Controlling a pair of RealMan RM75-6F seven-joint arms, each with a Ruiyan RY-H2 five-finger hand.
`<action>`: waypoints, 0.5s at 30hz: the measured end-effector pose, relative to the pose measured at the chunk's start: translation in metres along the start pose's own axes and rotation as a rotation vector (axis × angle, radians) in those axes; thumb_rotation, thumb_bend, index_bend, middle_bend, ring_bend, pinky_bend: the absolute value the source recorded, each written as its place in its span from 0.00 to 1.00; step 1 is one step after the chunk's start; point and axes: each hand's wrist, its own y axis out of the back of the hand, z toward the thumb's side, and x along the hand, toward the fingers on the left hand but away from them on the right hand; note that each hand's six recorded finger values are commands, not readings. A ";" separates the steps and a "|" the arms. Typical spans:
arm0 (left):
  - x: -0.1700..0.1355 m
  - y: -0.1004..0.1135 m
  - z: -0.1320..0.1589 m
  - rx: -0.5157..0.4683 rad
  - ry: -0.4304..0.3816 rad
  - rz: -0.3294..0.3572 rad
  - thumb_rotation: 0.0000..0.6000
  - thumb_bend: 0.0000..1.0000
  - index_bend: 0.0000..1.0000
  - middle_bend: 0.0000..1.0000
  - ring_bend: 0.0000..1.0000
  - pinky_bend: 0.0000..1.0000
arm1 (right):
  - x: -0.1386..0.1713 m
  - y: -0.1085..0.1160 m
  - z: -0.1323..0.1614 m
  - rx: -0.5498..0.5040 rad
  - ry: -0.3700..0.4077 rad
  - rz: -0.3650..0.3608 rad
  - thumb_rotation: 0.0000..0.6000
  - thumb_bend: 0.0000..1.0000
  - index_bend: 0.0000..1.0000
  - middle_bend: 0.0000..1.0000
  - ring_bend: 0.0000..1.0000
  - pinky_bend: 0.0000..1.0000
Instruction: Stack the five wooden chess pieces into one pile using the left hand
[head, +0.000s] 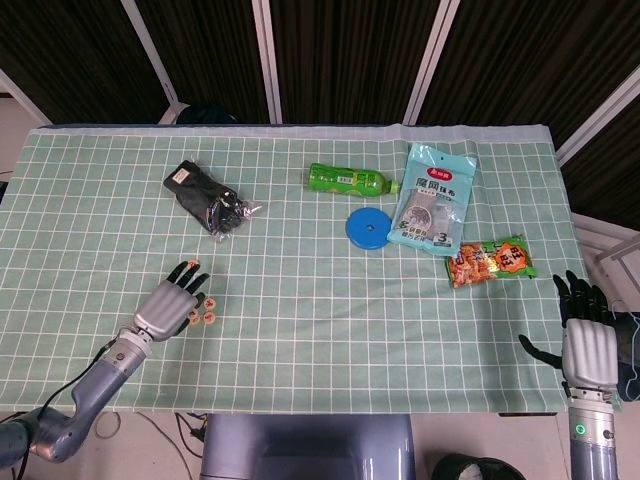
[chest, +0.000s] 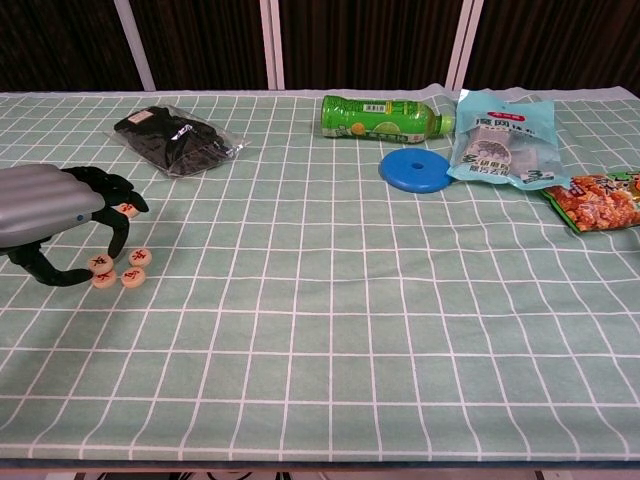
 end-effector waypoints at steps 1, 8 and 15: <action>0.000 0.000 0.000 0.002 -0.001 0.000 1.00 0.35 0.50 0.12 0.00 0.08 | 0.000 0.000 0.000 0.000 -0.001 -0.001 1.00 0.25 0.06 0.00 0.02 0.00; 0.000 -0.001 0.003 0.008 -0.007 -0.006 1.00 0.35 0.49 0.12 0.00 0.08 | 0.000 0.000 0.000 0.001 -0.001 0.001 1.00 0.25 0.06 0.00 0.02 0.00; -0.001 -0.002 0.004 0.017 -0.012 -0.012 1.00 0.35 0.49 0.12 0.00 0.08 | 0.000 0.001 0.000 -0.001 -0.004 -0.006 1.00 0.25 0.06 0.00 0.02 0.00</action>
